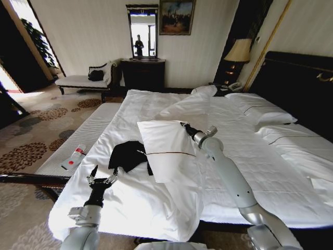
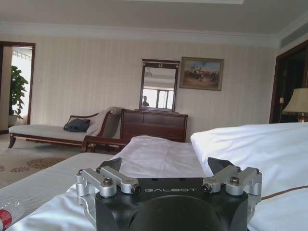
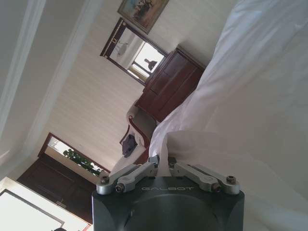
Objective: Fold the clothes on the bed.
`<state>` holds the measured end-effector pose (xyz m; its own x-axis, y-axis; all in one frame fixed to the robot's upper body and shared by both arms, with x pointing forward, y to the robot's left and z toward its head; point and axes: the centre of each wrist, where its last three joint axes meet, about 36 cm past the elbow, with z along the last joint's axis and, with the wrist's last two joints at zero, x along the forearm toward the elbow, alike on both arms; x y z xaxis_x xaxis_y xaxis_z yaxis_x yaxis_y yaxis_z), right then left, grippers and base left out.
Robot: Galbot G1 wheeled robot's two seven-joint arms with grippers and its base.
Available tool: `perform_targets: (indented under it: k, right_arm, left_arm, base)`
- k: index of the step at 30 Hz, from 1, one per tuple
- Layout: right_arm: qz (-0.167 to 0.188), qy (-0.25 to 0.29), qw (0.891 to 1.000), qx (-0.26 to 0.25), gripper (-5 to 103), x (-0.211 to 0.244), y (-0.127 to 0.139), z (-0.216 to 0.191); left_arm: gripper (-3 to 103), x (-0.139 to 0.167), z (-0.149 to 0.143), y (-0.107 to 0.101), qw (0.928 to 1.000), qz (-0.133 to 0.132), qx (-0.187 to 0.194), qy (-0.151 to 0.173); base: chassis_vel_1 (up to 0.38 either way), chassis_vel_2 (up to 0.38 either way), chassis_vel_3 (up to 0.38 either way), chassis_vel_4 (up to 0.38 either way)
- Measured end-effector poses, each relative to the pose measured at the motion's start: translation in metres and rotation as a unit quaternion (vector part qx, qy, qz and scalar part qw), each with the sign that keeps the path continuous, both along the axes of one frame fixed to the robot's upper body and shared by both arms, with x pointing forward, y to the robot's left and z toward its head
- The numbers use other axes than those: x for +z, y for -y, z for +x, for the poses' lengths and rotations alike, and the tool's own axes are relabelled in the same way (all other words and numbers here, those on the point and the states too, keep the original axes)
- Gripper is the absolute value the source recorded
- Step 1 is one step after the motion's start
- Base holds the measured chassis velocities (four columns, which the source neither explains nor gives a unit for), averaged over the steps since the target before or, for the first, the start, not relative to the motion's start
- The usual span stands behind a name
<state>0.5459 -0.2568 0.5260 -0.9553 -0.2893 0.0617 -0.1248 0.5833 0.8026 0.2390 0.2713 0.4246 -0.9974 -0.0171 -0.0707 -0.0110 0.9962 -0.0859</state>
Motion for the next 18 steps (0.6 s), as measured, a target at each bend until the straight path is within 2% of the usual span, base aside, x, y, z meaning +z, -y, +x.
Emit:
perform_targets:
  k: [3, 11, 14, 18]
  right_arm:
    - [0.007, 0.032, 0.999, -0.014, 1, 0.002, 0.013, -0.02]
    - [0.032, 0.078, 0.995, -0.061, 1, -0.003, 0.045, -0.068]
    - [0.039, 0.117, 0.989, -0.086, 1, 0.0, 0.061, -0.09]
    - [0.033, 0.147, 0.982, -0.114, 1, 0.0, 0.074, -0.114]
  left_arm:
    - [100, 0.001, 0.001, -0.001, 1.0, 0.002, -0.002, 0.001]
    - [100, 0.001, 0.002, 0.0, 1.0, -0.001, -0.005, 0.005]
    - [100, 0.002, 0.002, 0.006, 0.9999, -0.009, -0.009, 0.008]
    - [100, 0.009, 0.004, 0.013, 0.9996, -0.017, -0.017, 0.018]
  base:
    - [0.0, 0.0, 0.0, 0.0]
    - [0.0, 0.0, 0.0, 0.0]
    - [0.0, 0.0, 0.0, 0.0]
    - [0.0, 0.0, 0.0, 0.0]
